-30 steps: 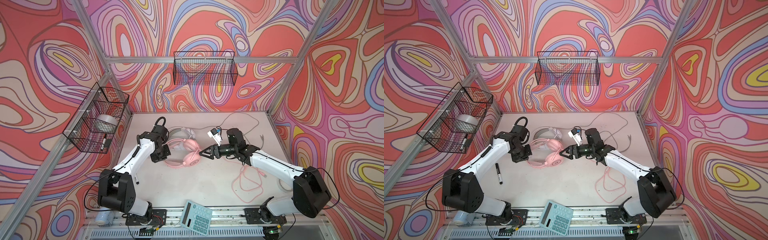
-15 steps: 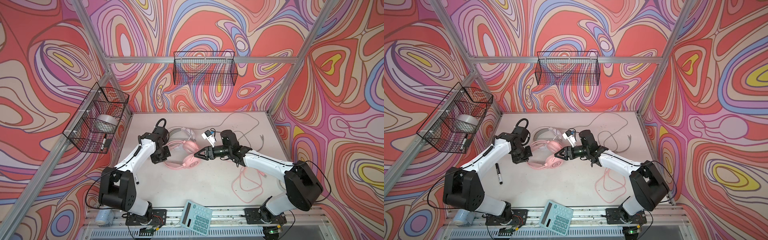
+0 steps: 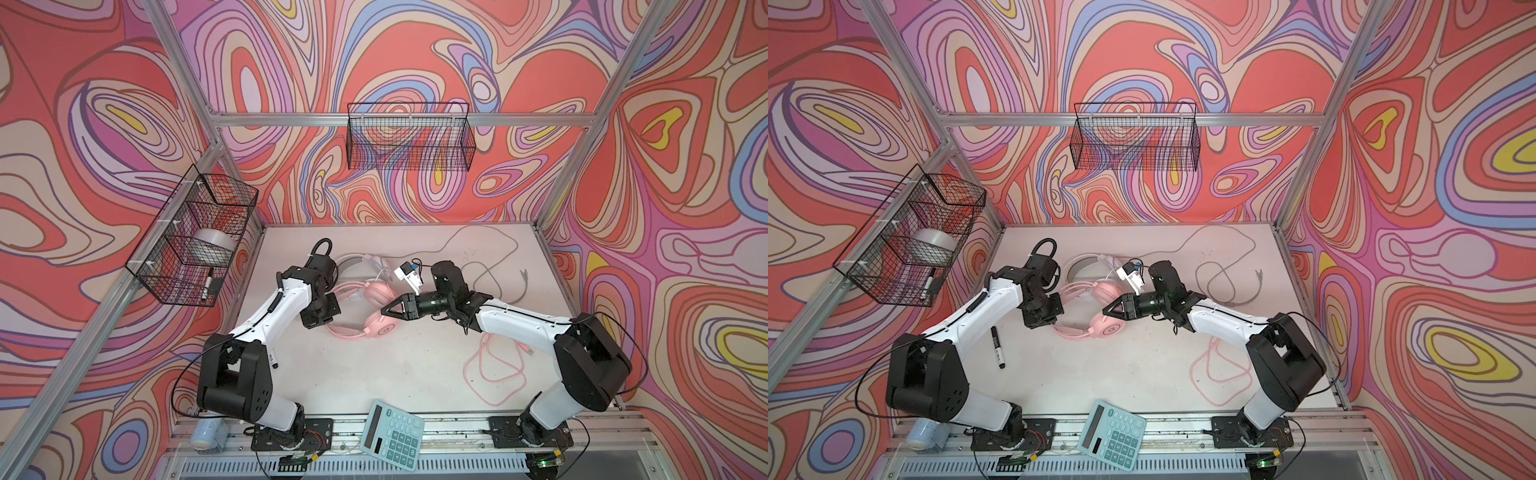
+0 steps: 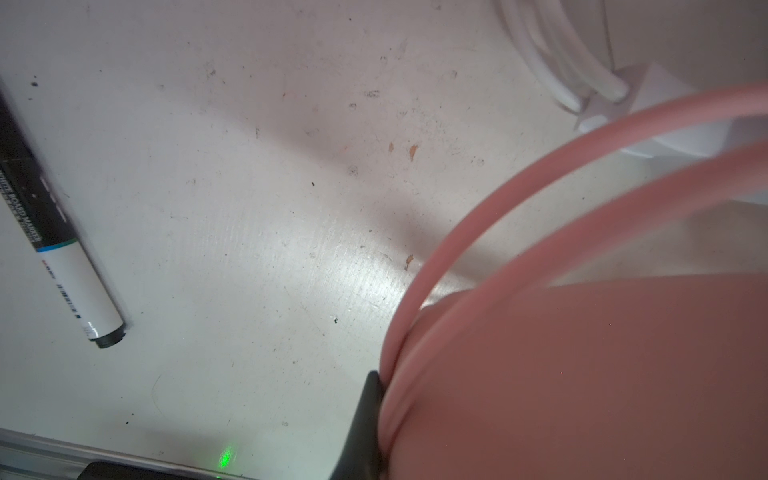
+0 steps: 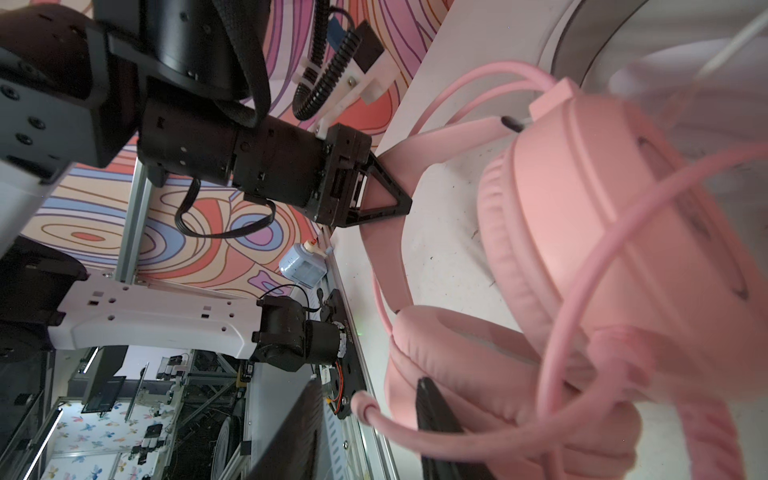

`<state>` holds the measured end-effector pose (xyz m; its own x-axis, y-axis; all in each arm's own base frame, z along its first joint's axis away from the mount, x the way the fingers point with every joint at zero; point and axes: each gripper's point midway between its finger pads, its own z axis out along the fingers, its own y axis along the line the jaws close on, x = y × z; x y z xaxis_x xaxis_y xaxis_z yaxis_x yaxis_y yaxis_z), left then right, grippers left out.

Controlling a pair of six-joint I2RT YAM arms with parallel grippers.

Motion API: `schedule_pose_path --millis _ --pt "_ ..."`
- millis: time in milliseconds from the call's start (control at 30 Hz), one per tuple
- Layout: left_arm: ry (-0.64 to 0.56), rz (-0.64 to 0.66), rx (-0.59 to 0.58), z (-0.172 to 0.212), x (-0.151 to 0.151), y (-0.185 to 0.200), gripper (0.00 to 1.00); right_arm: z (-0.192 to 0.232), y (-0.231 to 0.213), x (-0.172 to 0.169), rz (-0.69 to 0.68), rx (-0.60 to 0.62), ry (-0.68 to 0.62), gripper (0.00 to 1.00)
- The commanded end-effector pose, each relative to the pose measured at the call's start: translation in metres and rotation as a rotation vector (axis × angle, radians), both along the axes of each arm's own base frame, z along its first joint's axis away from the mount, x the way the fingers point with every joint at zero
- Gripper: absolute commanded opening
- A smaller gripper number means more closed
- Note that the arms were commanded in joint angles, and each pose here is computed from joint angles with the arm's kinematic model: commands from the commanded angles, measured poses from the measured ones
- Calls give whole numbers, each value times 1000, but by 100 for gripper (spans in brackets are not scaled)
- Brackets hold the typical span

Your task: Wrap the headphones

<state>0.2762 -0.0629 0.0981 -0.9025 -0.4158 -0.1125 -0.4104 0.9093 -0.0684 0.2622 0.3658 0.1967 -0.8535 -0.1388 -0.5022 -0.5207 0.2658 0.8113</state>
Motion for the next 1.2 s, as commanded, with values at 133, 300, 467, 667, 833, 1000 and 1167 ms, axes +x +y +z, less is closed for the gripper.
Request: schedule_pose_path --millis 133,300,467,667,833,1000,1167 --pt "-7 18 3 0 -2 4 0 21 12 8 -4 63 -1 22" --pt "-9 15 10 1 -2 6 0 20 13 10 -8 60 18 14" --pt "-6 8 11 0 -4 6 0 25 11 13 -33 77 8 10" --pt "-1 -11 8 -1 -6 5 0 28 6 23 -76 92 6 8" --pt "-3 -14 15 1 -7 7 0 27 7 25 -70 91 5 8" --pt "-1 -14 22 1 -6 8 0 30 -4 24 -49 -57 -119 17" --pt "-6 -18 8 2 -2 6 0 19 -30 29 -82 -282 -235 34"
